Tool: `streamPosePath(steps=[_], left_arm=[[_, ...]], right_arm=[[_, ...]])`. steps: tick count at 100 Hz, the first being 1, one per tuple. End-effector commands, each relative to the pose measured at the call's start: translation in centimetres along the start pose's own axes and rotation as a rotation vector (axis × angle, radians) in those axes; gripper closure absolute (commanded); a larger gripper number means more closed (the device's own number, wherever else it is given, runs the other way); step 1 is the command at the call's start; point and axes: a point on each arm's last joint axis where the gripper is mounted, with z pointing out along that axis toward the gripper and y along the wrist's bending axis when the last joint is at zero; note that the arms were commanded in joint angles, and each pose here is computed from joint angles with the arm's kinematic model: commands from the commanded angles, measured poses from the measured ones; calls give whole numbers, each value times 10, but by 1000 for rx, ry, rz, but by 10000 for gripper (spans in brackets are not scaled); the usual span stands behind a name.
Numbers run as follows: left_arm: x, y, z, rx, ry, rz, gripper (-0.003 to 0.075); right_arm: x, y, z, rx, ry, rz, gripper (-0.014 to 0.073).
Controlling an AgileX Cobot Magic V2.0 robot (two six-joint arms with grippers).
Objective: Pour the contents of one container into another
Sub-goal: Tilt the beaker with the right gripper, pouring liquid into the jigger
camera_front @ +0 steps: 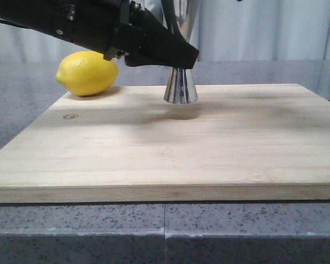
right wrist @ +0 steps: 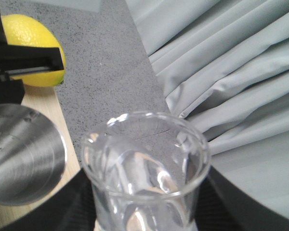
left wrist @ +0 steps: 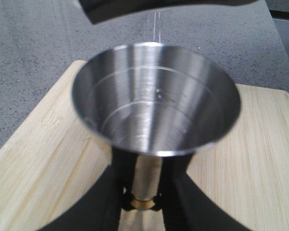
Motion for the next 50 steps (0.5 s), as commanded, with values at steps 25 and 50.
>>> streamPosePath(steps=[25,50], left_arm=[[-32,-8,-10,11,-118,24,638],[-32,-8,-10,11,-118,24,638]], right_arm=[[-16,-22,-12,109,-97,-85,296],[-17,-22,-12,113,-103,-117,296]])
